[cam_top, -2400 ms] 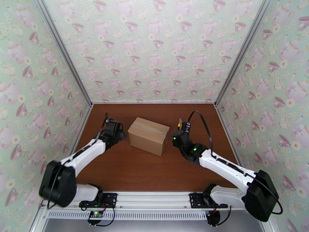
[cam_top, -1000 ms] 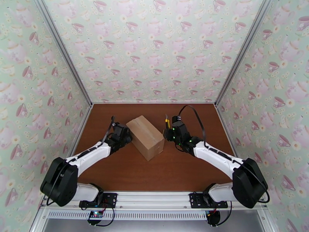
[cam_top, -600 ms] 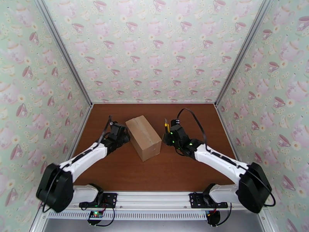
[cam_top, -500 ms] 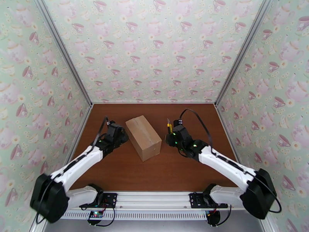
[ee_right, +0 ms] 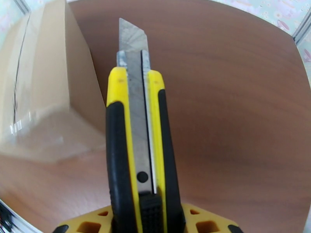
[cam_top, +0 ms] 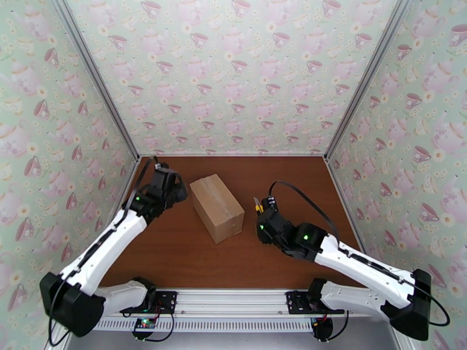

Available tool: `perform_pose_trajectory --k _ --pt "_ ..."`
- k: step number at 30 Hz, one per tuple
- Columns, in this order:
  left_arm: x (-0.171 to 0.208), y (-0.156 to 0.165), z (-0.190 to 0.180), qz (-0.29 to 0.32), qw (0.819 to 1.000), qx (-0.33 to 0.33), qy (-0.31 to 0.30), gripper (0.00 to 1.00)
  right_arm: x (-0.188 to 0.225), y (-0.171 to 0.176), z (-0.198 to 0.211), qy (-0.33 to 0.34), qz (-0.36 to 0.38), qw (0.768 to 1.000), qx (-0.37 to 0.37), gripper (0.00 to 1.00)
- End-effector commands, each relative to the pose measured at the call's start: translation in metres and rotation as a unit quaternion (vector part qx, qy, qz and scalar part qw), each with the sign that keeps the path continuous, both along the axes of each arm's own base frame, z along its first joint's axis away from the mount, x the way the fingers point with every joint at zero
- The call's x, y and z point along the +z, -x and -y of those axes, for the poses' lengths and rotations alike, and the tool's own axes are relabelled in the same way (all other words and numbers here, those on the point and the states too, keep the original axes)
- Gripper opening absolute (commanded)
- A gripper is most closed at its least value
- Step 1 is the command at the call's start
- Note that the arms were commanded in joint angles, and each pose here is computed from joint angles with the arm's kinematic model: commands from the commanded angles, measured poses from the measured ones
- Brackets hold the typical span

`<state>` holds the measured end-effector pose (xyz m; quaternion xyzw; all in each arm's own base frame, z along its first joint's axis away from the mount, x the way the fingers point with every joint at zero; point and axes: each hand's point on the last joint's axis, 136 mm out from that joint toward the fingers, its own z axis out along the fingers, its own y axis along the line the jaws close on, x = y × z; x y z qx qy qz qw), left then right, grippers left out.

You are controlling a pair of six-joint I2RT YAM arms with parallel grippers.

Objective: Unpack the express box

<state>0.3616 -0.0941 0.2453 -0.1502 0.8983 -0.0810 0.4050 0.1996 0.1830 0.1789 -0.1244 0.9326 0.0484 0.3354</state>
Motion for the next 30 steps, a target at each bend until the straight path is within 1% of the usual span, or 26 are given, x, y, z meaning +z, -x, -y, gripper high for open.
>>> perform_pose_trajectory --k 1,4,5,8,12,17,18,22,30 --pt "0.007 -0.027 0.011 0.007 0.999 -0.036 -0.014 0.48 0.018 0.01 0.01 0.013 0.02 1.0 -0.015 0.0" --pt "0.013 -0.052 0.018 0.02 0.999 -0.043 -0.011 0.49 0.016 0.023 0.004 0.02 0.016 1.0 0.001 0.0" --pt "0.013 -0.06 0.019 0.022 0.999 -0.045 -0.009 0.49 0.01 0.029 0.008 0.035 0.008 0.999 0.004 0.0" --pt "0.012 -0.081 0.022 0.02 0.998 -0.052 -0.009 0.49 -0.001 0.039 0.001 0.032 -0.004 0.999 0.011 0.0" --pt "0.01 -0.107 0.027 0.019 0.998 -0.061 -0.006 0.5 -0.002 0.041 -0.009 0.047 -0.003 0.998 0.03 0.0" --pt "0.006 -0.133 0.037 0.019 0.997 -0.073 -0.003 0.5 -0.008 0.038 -0.016 0.072 -0.002 0.996 0.043 0.0" --pt "0.004 -0.136 0.039 0.017 0.997 -0.075 -0.003 0.49 -0.006 0.036 -0.024 0.059 0.003 0.997 0.046 0.0" --pt "-0.003 -0.142 0.042 0.013 0.997 -0.077 0.0 0.49 -0.005 0.034 -0.033 0.053 0.004 0.997 0.054 0.0" --pt "-0.01 -0.141 0.04 0.006 0.997 -0.075 -0.005 0.49 -0.004 0.035 -0.036 0.049 0.004 0.997 0.063 0.0"
